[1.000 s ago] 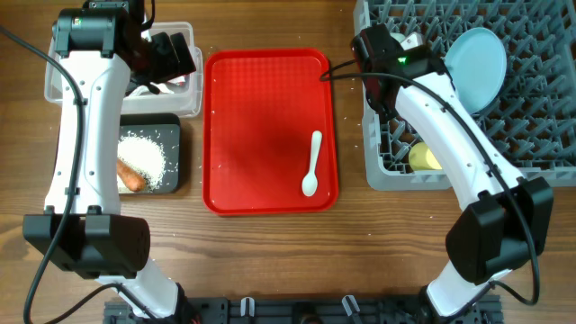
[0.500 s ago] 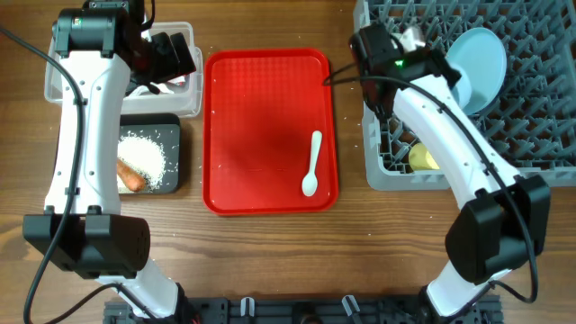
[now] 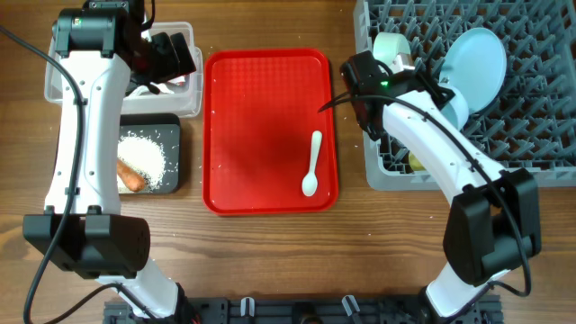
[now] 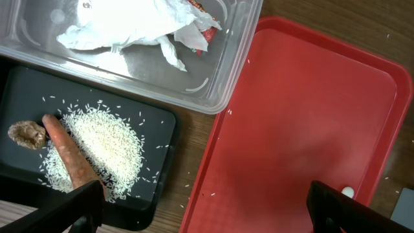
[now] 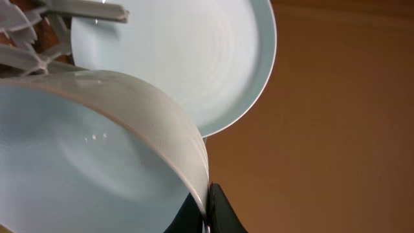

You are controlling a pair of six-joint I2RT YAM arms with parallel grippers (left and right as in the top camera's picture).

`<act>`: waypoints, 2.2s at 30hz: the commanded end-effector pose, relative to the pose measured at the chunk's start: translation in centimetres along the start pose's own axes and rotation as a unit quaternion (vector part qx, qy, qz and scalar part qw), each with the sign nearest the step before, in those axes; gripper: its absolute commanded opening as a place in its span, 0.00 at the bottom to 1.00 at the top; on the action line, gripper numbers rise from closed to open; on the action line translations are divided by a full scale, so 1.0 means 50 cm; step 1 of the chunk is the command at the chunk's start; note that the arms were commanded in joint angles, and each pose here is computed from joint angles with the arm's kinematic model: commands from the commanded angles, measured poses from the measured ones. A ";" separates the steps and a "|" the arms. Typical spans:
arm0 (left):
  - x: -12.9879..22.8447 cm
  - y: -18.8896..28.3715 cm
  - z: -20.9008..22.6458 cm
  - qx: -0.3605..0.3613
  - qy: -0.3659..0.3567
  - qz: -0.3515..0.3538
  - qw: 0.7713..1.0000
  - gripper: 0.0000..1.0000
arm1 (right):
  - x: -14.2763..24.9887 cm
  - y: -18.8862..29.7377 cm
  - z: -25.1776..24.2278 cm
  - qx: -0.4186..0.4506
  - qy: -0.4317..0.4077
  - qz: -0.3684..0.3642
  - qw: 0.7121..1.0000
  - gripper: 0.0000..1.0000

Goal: Sort waste into correct bins and load items into the dishwasher rack
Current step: 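Carry the blue bowl into the rack and release it, then reach the right gripper to the white spoon and grasp it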

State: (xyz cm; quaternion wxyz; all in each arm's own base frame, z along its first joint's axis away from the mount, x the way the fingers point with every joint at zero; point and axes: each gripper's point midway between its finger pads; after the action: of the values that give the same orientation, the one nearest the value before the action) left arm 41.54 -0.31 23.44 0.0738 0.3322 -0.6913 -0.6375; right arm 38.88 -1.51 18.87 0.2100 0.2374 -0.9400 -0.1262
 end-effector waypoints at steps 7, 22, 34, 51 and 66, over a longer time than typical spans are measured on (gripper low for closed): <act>-0.003 0.007 -0.004 0.005 -0.002 -0.004 1.000 1.00 | -0.066 0.048 0.105 -0.097 0.064 -0.083 0.990 0.04; -0.003 0.007 -0.004 0.005 -0.002 -0.004 1.000 1.00 | -0.097 0.145 0.158 -0.115 0.118 -0.144 0.976 1.00; -0.003 0.007 -0.004 0.005 -0.002 -0.004 1.000 1.00 | -0.224 0.319 0.052 -0.284 -0.071 -0.325 0.899 1.00; -0.003 0.007 -0.004 0.005 -0.002 -0.004 1.000 1.00 | -0.246 0.413 0.392 -0.660 -0.250 -0.108 0.700 0.75; -0.003 0.007 -0.004 0.005 -0.002 -0.004 1.000 1.00 | -0.254 0.319 0.502 -0.611 -0.139 -0.108 0.772 0.50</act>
State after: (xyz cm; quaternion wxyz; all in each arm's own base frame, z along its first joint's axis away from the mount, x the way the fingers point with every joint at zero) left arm 41.54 -0.31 23.44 0.0738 0.3322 -0.6913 -0.6375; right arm 32.45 22.42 0.23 0.1295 0.1475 -0.6425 -0.7407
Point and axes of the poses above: each gripper's point midway between its finger pads, its own y axis back along the fingers, its own z axis along the line the jaws close on, x = y × z, and after that the axes turned 14 degrees about y, right-handed
